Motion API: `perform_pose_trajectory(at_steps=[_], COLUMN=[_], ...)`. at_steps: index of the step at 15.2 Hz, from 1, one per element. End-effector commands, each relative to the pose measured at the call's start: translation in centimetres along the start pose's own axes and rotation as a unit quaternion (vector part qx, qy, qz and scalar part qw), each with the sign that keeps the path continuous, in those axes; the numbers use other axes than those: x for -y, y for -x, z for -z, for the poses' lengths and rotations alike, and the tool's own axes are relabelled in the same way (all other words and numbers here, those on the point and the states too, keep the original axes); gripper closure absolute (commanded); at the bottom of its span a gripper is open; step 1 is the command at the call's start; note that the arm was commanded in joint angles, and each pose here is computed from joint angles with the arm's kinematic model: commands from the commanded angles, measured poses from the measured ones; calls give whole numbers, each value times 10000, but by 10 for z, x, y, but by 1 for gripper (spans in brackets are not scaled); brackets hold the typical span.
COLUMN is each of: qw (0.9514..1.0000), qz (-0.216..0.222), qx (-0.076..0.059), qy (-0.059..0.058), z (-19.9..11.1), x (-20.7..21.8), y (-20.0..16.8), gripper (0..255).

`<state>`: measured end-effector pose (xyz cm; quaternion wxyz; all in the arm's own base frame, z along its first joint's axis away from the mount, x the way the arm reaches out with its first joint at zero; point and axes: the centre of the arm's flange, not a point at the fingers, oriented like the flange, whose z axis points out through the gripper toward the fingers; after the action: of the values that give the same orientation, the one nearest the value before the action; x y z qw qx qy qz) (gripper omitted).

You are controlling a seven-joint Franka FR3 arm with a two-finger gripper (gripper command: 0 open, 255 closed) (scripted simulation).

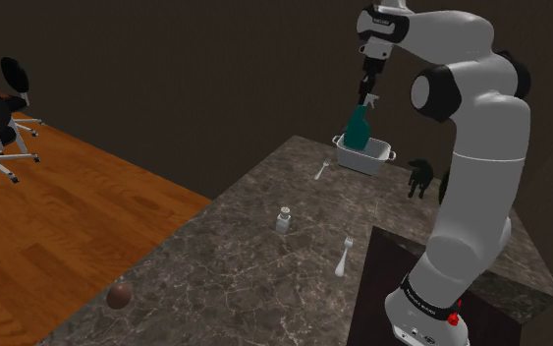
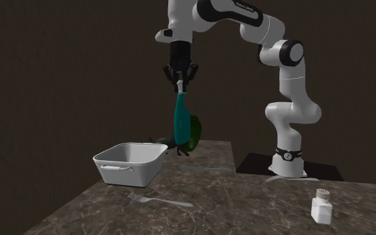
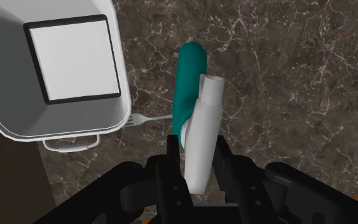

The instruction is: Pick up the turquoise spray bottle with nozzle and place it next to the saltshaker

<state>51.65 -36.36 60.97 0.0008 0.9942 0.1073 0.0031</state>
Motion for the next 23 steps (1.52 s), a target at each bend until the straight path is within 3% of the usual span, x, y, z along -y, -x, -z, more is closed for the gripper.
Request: perform_pose_trajectory(at_steps=[1,23], qw=[10000,10000], qz=[-1,-1], qx=[2,2], qy=[0,0], z=[8,93], x=[27,286], y=[-5,-105], gripper=[255,255])
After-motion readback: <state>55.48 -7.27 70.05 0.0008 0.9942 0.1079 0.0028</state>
